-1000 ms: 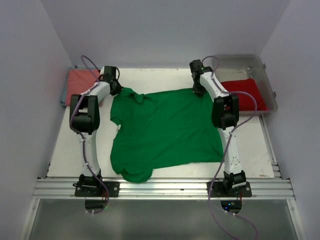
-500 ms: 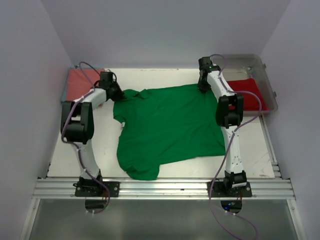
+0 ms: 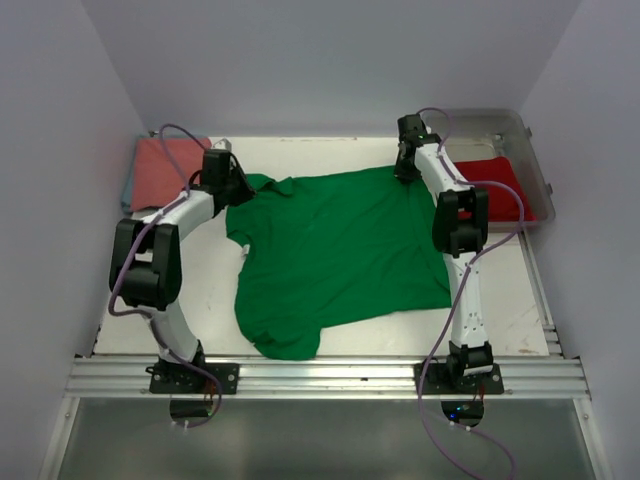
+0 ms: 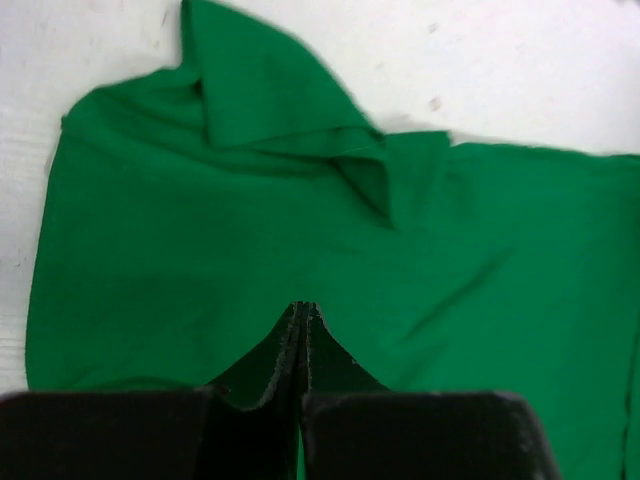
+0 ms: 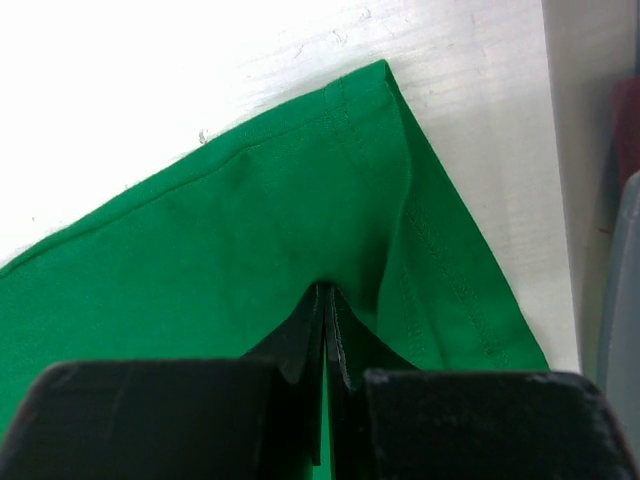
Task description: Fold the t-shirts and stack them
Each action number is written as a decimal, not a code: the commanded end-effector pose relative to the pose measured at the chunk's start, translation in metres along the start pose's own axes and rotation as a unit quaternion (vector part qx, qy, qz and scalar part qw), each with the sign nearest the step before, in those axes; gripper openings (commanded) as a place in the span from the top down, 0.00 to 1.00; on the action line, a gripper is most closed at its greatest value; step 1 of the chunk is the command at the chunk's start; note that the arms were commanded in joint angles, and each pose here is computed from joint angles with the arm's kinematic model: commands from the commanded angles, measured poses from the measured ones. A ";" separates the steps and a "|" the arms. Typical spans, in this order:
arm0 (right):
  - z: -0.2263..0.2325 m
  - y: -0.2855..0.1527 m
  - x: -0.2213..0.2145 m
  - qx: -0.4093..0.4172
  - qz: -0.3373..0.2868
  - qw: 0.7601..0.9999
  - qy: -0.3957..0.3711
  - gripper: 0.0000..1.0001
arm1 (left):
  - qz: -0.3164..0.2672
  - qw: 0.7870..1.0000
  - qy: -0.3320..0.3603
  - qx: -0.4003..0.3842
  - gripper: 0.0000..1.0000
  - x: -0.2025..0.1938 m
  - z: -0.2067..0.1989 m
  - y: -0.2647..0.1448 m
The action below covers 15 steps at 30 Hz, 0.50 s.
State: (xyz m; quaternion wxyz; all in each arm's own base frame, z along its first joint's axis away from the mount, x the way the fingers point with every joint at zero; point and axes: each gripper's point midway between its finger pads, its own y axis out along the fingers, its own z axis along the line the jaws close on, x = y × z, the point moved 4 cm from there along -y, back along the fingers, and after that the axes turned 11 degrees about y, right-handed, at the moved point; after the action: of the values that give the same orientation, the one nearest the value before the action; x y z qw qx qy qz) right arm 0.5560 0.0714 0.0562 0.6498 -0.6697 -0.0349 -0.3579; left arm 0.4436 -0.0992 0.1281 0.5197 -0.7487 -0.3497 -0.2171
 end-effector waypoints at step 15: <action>-0.016 0.006 -0.037 -0.011 0.053 0.998 -0.012 1.00 | 0.037 0.989 -0.010 0.142 1.00 -0.006 0.057 0.073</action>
State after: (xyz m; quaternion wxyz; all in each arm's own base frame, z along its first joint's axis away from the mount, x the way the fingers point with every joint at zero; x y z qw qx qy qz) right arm 0.5540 0.0712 0.0562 0.6550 -0.6582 -0.0451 -0.3683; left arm 0.4708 -0.0836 0.0546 0.5993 -0.7149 -0.3284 -0.1480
